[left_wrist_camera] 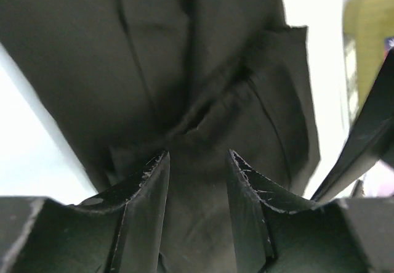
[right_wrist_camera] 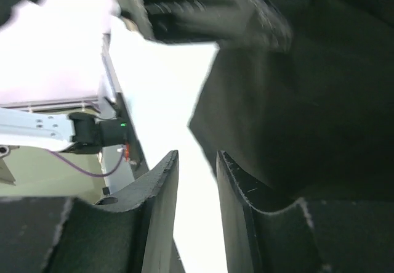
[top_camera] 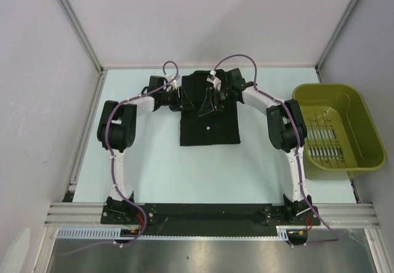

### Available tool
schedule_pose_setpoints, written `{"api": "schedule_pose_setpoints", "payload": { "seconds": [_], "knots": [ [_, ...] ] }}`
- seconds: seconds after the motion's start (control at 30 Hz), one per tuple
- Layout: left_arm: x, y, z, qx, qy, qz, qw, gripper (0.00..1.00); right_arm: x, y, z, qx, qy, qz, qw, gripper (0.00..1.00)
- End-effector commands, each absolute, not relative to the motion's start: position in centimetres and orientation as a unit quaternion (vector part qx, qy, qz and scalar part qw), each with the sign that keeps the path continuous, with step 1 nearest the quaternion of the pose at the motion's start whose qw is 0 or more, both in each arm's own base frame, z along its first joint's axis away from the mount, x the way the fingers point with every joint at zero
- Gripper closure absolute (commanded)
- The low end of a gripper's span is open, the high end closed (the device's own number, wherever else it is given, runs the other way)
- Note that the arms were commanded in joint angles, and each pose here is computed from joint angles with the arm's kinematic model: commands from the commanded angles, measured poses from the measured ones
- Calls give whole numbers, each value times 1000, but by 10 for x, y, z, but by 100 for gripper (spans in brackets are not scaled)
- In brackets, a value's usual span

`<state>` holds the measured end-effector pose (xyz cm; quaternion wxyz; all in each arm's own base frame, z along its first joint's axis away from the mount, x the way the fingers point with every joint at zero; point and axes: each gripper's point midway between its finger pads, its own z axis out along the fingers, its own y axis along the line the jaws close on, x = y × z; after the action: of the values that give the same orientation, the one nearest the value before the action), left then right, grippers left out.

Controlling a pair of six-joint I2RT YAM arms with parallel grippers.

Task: Fold and stack the long sleeve shirts
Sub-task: Fold the shirt

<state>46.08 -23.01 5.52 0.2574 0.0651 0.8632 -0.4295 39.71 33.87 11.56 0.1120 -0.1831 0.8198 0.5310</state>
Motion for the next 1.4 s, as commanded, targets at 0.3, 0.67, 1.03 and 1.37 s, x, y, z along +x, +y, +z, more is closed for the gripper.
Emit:
{"api": "schedule_pose_setpoints", "payload": {
  "seconds": [0.3,0.67,1.03,1.37],
  "knots": [
    [523,-203,111,100,833,-387,382,44,430,308,41,-161,863,466,108,64],
    [457,-190,294,303,718,-314,542,0,437,297,256,-337,764,384,394,0],
    [395,-261,239,235,715,-533,387,1,439,280,226,-156,769,547,292,0],
    [418,-297,166,65,729,-630,260,1,433,308,140,-54,768,622,145,0]
  ]
}}
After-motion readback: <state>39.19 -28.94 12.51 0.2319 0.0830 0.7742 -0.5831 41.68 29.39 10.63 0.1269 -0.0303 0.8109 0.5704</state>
